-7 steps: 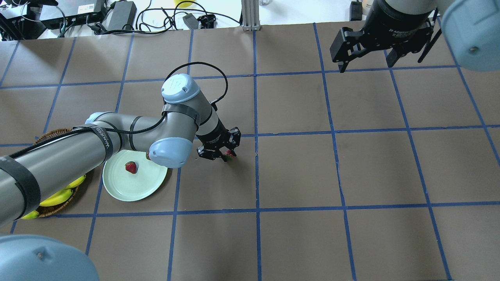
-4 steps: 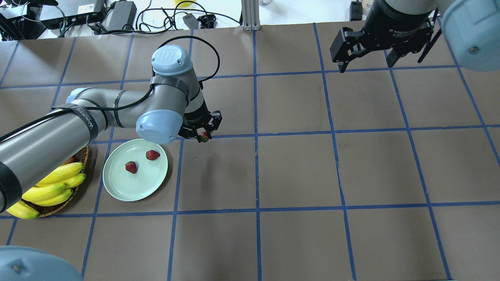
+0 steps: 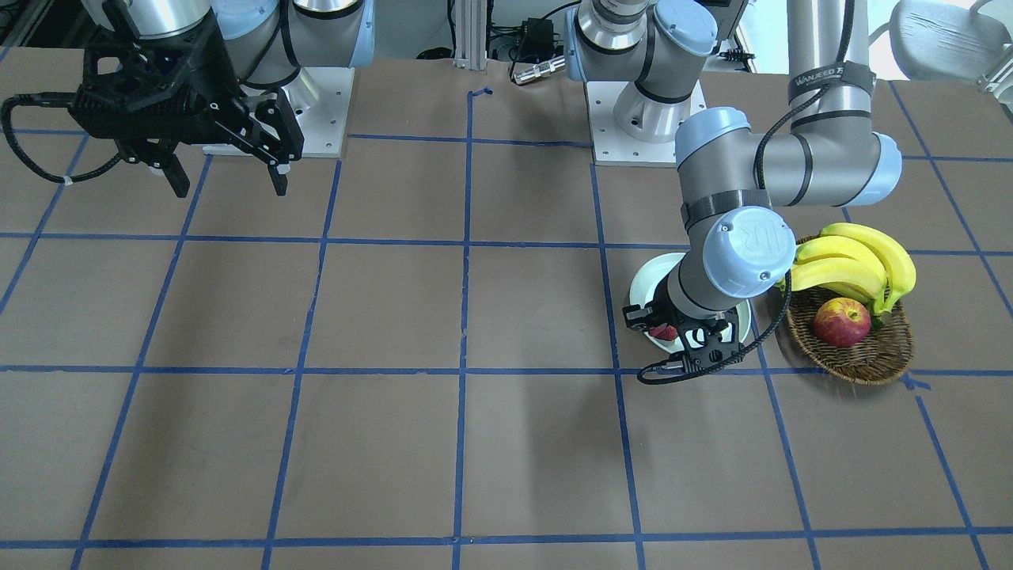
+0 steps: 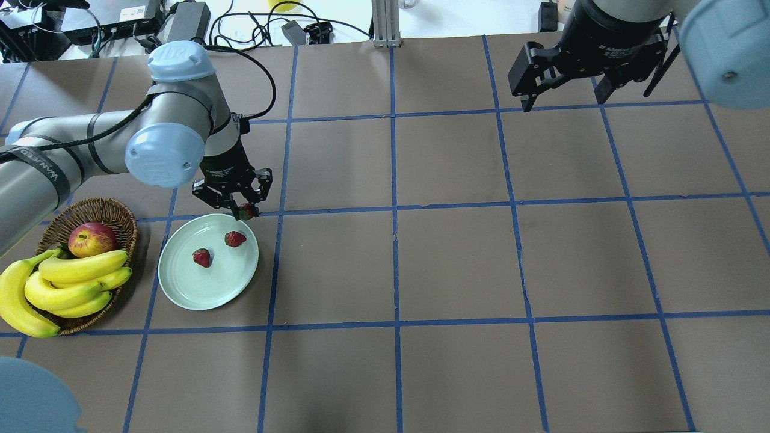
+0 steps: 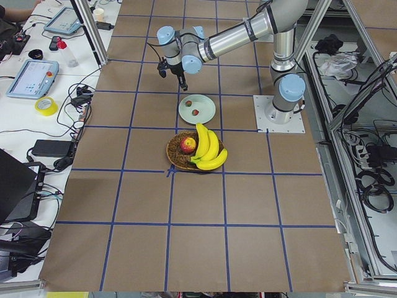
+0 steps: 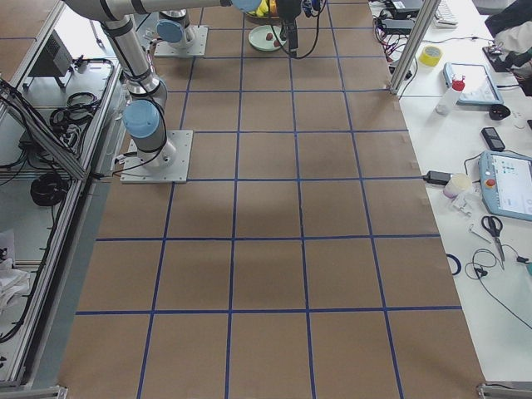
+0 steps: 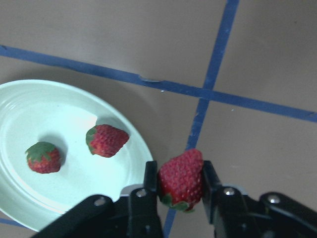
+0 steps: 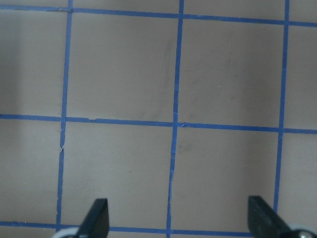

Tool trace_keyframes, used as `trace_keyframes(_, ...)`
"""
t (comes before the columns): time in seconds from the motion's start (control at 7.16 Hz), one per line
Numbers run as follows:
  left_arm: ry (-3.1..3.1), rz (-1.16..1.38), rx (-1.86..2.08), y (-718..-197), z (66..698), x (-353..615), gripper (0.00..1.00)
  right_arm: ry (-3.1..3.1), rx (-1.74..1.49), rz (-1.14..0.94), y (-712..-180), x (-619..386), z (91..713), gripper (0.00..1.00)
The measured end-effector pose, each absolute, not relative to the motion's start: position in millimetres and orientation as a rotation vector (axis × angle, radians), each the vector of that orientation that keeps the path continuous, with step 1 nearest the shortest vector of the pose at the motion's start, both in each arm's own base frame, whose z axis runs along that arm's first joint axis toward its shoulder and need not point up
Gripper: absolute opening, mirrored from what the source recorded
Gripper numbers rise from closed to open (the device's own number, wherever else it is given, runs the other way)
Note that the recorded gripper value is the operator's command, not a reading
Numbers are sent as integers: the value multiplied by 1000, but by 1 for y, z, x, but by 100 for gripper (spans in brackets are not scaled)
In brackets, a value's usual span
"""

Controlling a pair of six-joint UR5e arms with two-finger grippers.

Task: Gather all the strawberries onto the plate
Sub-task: 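Carry the strawberry onto the plate and open the left gripper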

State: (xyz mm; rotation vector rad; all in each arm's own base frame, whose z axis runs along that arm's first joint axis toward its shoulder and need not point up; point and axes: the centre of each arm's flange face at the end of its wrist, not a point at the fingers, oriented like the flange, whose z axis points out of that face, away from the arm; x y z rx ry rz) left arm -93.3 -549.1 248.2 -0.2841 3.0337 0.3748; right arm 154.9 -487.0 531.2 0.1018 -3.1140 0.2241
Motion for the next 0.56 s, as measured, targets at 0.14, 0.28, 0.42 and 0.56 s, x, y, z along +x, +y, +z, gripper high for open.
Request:
trace_keyframes(0.14,3021,419,-265,-542,241,-76,0,-3114,102,224,-487,155,531,100)
trace_keyframes(0.28,3021,462,-262,-533,233,-54,0,-3114,102,224,-487,155,531,100)
trace_keyframes(0.42,3026,492,-258,-528,227,-37,70,-3114,102,224,-487,155,531,100)
trace_keyframes(0.56,3027,510,-253,-525,223,-29,100,-3114,102,224,-487,155,531,100)
